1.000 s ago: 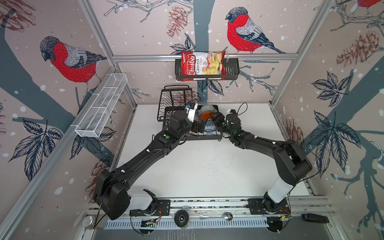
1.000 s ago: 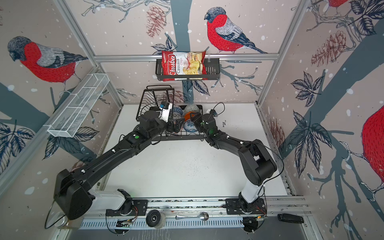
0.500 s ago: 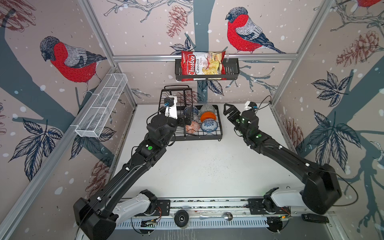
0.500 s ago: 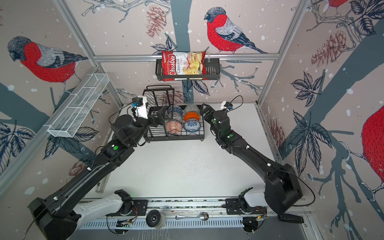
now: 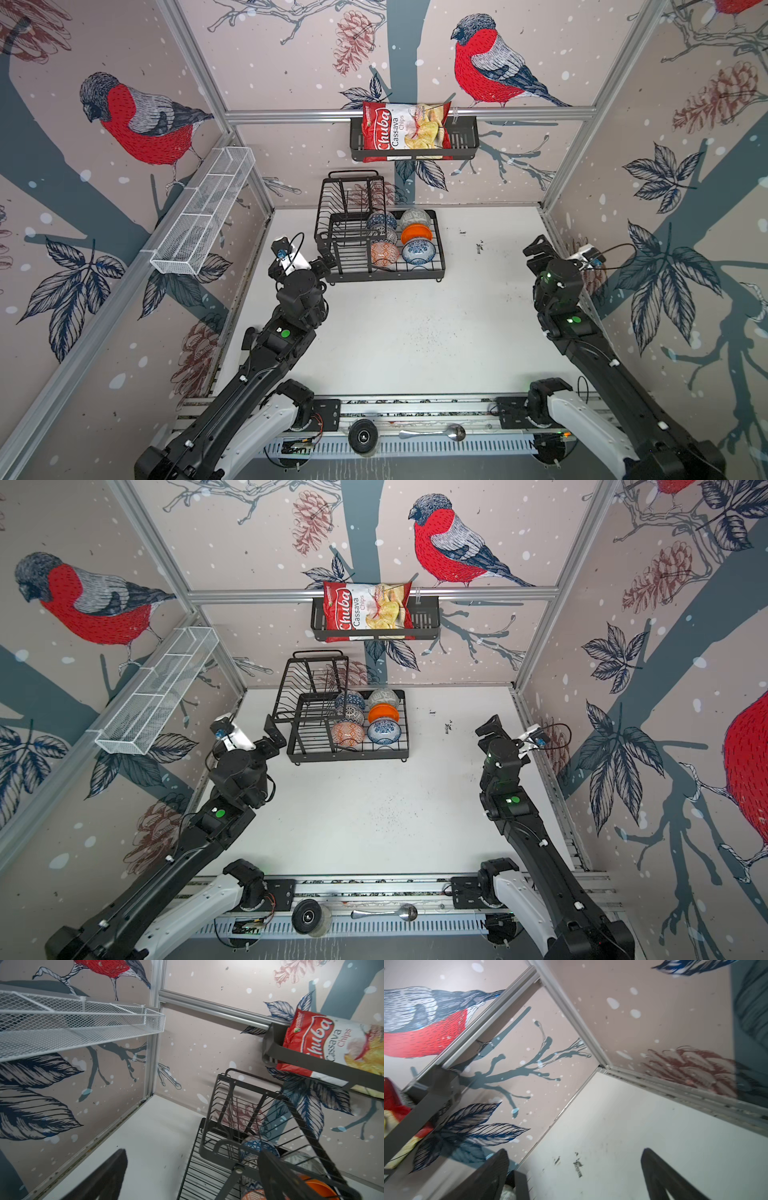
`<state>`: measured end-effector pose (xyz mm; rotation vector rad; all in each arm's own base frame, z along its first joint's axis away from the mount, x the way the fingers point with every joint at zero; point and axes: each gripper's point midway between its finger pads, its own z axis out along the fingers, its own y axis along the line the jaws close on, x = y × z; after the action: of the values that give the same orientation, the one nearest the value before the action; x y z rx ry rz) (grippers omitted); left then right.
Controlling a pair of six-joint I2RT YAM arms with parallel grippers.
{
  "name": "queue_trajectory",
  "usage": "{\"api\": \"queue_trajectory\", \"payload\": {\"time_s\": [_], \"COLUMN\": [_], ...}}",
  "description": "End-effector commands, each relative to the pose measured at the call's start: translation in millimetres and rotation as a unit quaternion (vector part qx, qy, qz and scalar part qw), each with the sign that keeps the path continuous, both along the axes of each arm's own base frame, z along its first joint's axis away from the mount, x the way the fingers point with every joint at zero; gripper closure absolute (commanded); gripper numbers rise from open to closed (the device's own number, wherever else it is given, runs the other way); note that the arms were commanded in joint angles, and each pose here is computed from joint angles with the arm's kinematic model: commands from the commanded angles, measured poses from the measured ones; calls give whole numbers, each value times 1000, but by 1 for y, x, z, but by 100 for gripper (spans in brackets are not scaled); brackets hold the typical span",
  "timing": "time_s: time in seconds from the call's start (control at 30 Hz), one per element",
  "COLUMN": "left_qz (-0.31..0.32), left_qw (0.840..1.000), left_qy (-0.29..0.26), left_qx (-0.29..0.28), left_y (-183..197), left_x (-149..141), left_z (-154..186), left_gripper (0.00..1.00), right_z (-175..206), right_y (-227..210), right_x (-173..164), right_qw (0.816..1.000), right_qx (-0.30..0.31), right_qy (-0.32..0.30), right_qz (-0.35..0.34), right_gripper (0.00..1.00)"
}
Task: Load bowls into a dish rack
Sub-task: Reset both arms
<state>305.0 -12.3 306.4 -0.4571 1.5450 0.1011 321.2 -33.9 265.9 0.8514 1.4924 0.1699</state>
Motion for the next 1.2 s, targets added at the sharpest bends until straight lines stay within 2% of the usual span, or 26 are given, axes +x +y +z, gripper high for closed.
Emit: {"api": "queue_trajectory", "payload": {"time_s": [0.0,0.2,0.4,0.5,0.6,0.77,0.9,1.0,1.17], "left_qz": [87,139,174,176,170,150,118,102,104], "left_qw": [996,989,981,979,980,983,989,991,991], "left_qy": [-3,35,64,79,84,81,42,37,13], "left_qx": [-4,22,58,61,61,62,73,80,86], "left_y": [28,54,73,79,81,79,73,68,70], "left_x": [-7,-3,4,12,17,24,22,22,12], "left_z": [-21,-84,-121,-140,-153,-160,-151,-149,-146], "left_gripper": [2,3,2,3,2,2,2,2,1], "right_z": [-13,-52,-88,-102,-105,-106,-125,-132,-132], "right_y": [-17,-21,-29,-33,-27,-34,-35,-27,-23], "right_x": [-8,-5,-1,0,8,5,2,7,10], "right_qw": [999,997,984,979,978,969,961,963,960], "right_qx": [-27,-51,-117,-130,-140,-182,-202,-201,-220], "right_qy": [16,45,123,138,143,147,173,169,162], "right_qz": [-33,-41,-59,-71,-53,-79,-79,-54,-54], "right_gripper": [0,0,0,0,0,0,0,1,0]}}
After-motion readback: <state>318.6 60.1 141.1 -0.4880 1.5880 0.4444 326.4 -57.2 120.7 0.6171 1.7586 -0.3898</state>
